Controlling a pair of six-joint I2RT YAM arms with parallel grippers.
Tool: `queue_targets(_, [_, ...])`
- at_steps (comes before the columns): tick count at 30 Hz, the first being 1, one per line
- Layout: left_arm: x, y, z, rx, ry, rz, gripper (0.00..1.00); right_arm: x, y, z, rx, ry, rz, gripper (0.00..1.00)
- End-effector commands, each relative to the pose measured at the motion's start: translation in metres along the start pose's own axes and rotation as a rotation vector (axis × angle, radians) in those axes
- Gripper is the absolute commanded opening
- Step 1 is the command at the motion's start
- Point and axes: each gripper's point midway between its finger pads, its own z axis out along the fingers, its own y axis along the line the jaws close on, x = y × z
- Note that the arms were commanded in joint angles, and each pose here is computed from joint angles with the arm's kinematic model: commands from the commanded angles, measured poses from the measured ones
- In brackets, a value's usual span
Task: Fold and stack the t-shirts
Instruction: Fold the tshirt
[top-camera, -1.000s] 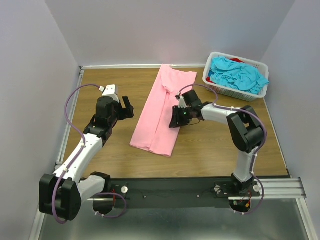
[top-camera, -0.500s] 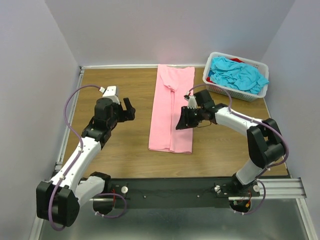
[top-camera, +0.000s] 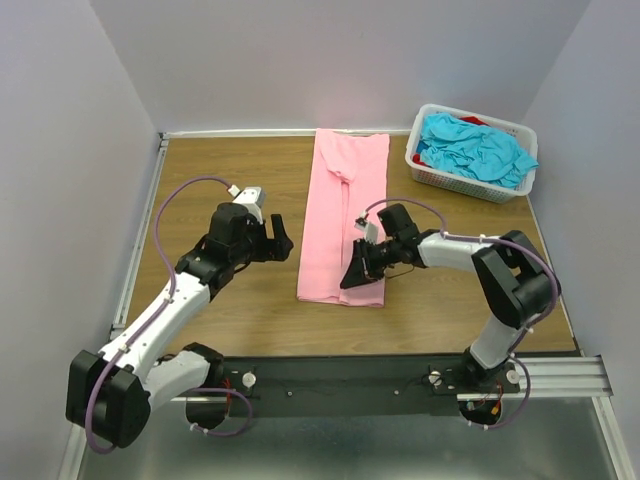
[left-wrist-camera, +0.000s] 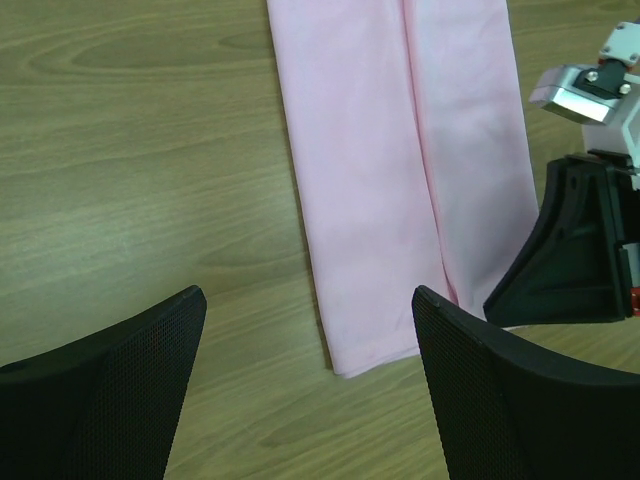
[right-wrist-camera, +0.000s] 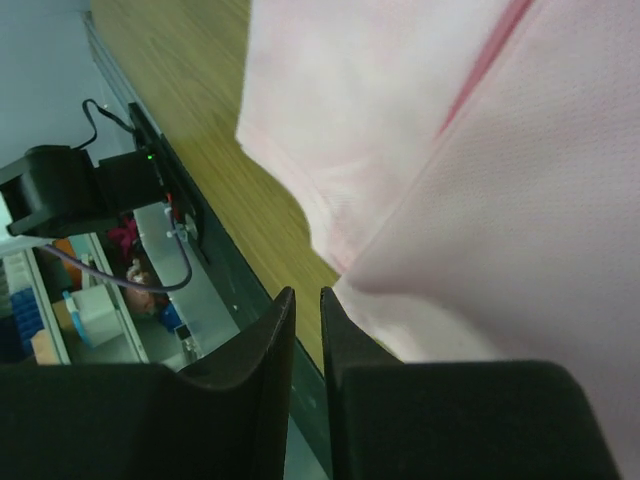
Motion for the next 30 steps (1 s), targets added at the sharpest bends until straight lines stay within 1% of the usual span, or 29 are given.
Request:
queue_targets(1, [0.016, -0.010, 0.005, 0.031, 0.079, -0.009, 0.91, 0.015, -0.020, 0.017, 0.006, 0.052, 0.079, 0.22])
queue_targets(2, [0.020, -0.011, 0.007, 0.031, 0.093, -0.008, 0.91, 0.019, -0.030, 0.022, 0.025, 0.066, 0.108, 0.22])
queue_targets(6, [0.034, -0.013, 0.012, 0.027, 0.145, 0.001, 0.91, 0.024, -0.038, 0.025, 0.045, 0.081, 0.151, 0.21])
queue_targets(10, [0.046, -0.014, 0.016, 0.022, 0.179, 0.002, 0.91, 0.015, -0.027, 0.019, 0.040, 0.046, 0.109, 0.21])
queue_targets(14, [0.052, -0.015, 0.018, 0.016, 0.209, 0.000, 0.91, 0.008, -0.015, 0.003, 0.068, -0.003, 0.049, 0.22])
queue_targets(18, [0.055, -0.016, 0.018, 0.008, 0.230, 0.008, 0.91, 0.009, -0.026, -0.014, 0.148, -0.049, 0.048, 0.22])
queue_targets(26, [0.068, -0.017, 0.020, 0.005, 0.279, 0.018, 0.91, 0.036, -0.064, -0.043, 0.175, -0.051, 0.190, 0.21])
queue_targets(30, [0.071, -0.016, 0.021, -0.002, 0.289, 0.017, 0.91, 0.048, -0.085, -0.047, 0.213, -0.045, 0.258, 0.18])
